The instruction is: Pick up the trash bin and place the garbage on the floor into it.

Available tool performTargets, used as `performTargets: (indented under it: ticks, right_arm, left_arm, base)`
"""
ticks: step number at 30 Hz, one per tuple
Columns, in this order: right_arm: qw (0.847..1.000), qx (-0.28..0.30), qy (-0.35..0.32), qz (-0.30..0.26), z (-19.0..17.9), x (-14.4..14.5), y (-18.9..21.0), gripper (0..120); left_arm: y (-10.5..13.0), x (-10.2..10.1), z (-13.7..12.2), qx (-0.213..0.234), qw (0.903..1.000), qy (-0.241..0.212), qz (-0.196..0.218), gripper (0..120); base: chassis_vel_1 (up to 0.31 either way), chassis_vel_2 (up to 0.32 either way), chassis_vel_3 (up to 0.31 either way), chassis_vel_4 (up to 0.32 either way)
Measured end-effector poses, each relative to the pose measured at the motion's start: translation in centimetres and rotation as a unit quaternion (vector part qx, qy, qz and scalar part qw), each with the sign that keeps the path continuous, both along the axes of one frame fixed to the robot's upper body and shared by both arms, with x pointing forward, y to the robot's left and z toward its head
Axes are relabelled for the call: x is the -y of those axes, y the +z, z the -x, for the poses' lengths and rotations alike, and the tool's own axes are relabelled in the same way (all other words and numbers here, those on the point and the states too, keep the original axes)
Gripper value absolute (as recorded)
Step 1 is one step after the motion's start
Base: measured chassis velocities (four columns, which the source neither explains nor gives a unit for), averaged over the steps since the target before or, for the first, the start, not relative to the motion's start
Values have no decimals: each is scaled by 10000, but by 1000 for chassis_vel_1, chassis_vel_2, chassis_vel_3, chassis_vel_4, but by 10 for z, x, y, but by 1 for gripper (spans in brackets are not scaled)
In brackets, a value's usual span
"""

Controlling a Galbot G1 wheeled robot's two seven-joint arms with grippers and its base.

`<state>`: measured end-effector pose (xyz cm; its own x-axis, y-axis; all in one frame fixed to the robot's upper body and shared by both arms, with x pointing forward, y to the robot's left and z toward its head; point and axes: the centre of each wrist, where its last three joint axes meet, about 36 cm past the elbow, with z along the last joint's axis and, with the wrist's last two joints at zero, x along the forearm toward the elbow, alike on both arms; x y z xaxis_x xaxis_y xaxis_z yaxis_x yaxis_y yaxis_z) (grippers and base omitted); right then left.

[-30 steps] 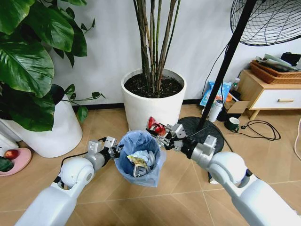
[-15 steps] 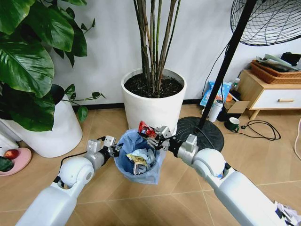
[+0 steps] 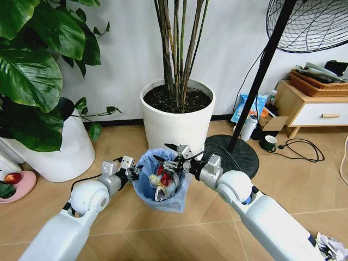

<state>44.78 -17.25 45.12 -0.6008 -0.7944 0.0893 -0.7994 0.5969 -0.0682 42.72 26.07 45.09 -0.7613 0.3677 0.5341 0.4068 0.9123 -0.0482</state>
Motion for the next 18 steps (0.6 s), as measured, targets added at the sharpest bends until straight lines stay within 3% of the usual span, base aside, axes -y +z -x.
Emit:
performTargets:
  ticks: [4,18]
  right_arm:
    - [9998,37,-192,-27,-2,6,1,98]
    - [9866,92,-1628,35,17,78,7,100]
  left_arm:
    - [0,-2,0,5,10000,26,-9,0]
    - [-2,-16,1,3,9997,251,-21,0]
  base:
    - [0,0,0,0]
    - [0,0,0,0]
